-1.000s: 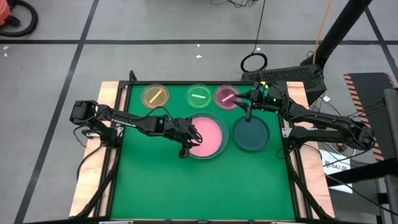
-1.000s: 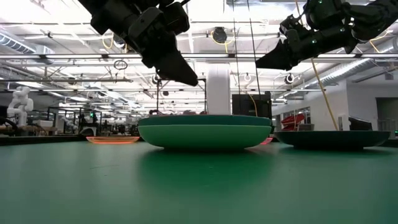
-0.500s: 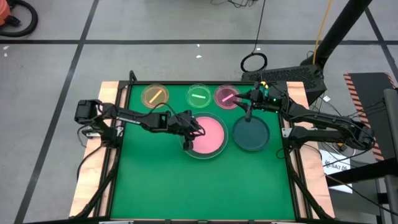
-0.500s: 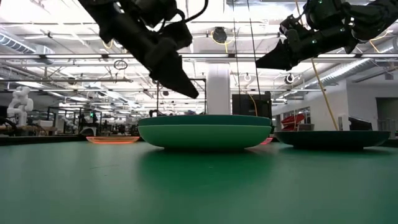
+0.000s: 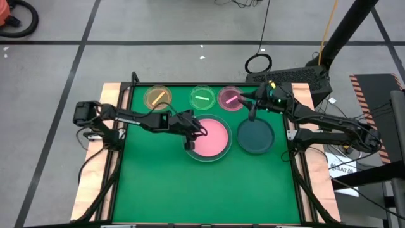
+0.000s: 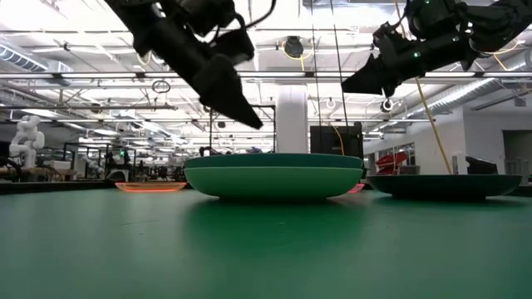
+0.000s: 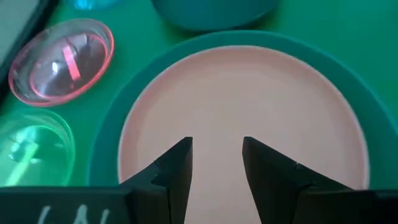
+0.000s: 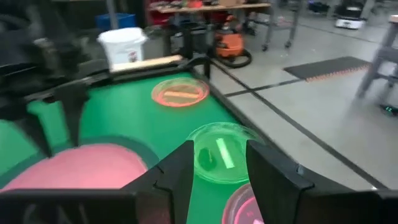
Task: Stack plastic plates
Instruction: Stack the dark blue plate on top of the pink plate
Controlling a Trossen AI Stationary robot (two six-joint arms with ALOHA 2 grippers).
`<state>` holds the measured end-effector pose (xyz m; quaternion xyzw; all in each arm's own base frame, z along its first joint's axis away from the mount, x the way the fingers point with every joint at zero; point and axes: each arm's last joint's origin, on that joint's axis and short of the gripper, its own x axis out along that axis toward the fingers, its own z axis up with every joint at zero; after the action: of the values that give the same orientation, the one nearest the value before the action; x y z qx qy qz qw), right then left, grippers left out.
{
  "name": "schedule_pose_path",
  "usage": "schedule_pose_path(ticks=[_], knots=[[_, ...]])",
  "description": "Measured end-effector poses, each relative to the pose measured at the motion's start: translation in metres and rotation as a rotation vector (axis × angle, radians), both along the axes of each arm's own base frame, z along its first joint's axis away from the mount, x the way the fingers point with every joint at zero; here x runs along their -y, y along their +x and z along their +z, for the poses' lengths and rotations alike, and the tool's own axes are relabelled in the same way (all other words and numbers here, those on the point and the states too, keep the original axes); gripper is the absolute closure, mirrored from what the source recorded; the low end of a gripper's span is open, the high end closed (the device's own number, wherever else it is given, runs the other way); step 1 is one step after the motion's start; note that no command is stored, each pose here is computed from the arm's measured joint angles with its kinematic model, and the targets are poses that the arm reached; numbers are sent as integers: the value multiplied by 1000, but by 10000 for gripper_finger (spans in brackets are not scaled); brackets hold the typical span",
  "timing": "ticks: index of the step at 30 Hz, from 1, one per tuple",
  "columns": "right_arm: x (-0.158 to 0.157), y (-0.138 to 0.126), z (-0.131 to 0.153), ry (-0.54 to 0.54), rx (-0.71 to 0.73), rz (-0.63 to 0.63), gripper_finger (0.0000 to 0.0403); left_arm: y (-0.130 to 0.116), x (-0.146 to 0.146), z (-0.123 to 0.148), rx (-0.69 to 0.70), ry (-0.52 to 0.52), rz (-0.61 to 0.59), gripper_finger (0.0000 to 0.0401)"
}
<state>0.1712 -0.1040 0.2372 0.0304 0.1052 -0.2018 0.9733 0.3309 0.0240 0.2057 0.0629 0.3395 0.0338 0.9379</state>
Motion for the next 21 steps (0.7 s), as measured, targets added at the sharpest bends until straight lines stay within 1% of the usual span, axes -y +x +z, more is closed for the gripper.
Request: schedule_pose_path(ticks=[3,6,8,9,11,14,18,21], knots=[[-3,3,8,46,-2,16,261,-7,0,15,28,41,-29,252],[-10,8,14,89,-32,51,261,-22,0,31,6,100,-65,252],[-17,12,19,115,-45,80,261,-37,-2,41,-32,138,-51,252],[-20,13,21,126,-46,96,261,-43,-4,48,-29,156,-36,252],[-27,17,25,143,-42,126,261,-56,-7,64,6,186,-12,252],[-39,22,31,162,-28,158,261,-74,-9,85,68,209,-7,252],[-57,27,30,194,-43,184,261,-97,-9,103,98,251,-27,252],[-71,29,28,238,-67,211,261,-111,-8,112,142,242,-34,252]])
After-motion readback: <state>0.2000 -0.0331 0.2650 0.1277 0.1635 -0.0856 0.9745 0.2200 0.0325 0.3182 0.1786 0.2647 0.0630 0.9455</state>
